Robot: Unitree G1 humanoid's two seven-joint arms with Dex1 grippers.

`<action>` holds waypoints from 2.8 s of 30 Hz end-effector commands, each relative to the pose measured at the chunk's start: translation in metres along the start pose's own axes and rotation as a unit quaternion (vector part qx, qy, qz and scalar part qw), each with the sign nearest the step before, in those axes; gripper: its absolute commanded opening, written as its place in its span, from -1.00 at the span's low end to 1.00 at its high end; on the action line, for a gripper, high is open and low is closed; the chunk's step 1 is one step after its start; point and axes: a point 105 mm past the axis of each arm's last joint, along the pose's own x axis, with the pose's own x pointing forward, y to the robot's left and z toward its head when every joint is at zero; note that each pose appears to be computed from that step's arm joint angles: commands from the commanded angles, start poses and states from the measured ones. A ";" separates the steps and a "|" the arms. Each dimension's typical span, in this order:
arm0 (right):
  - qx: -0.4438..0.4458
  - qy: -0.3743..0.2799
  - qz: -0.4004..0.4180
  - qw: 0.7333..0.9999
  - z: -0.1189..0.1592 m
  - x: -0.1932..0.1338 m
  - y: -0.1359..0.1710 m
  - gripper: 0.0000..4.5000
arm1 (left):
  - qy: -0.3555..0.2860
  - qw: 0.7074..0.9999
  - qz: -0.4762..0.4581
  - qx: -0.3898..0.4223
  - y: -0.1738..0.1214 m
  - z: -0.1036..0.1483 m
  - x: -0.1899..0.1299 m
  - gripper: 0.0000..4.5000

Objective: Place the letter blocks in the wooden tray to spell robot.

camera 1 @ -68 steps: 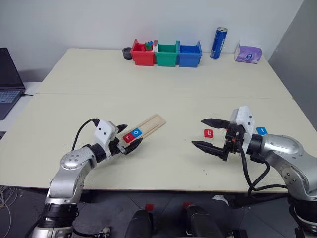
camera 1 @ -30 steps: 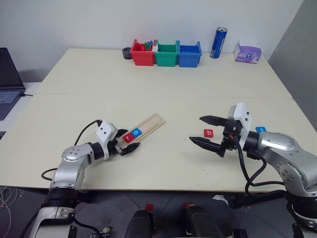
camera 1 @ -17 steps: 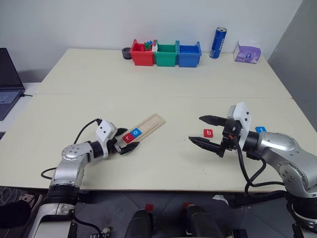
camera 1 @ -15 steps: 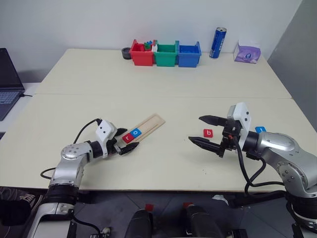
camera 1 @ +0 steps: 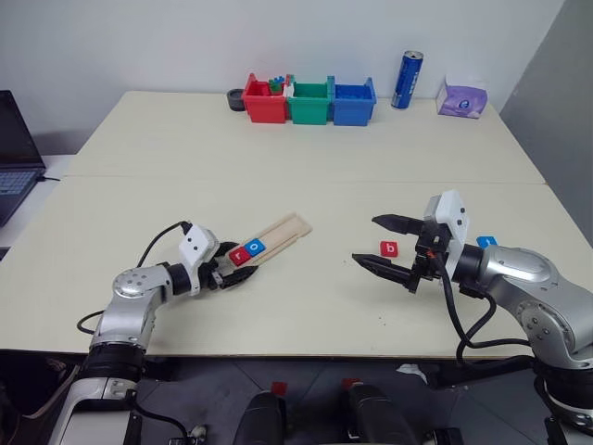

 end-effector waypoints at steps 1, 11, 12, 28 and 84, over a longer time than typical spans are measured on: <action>-0.019 -0.015 0.004 1.000 0.012 -0.003 0.001 1.00 | -0.002 0.994 -0.096 0.044 -0.024 0.015 0.011 0.51; -0.023 -0.009 0.003 1.000 0.011 -0.005 -0.001 1.00 | 0.030 0.967 -0.224 0.115 -0.032 0.018 0.016 0.51; -0.023 -0.009 0.002 1.000 0.011 -0.005 -0.001 1.00 | 0.033 0.965 -0.229 0.119 -0.031 0.018 0.016 0.51; -0.026 -0.003 -0.015 1.000 0.010 -0.008 -0.005 1.00 | 0.015 0.958 -0.242 0.155 -0.024 0.017 0.039 0.51; 0.215 0.144 -0.423 0.868 -0.095 0.009 -0.053 1.00 | -0.091 0.993 -0.054 0.048 -0.094 0.071 0.015 0.99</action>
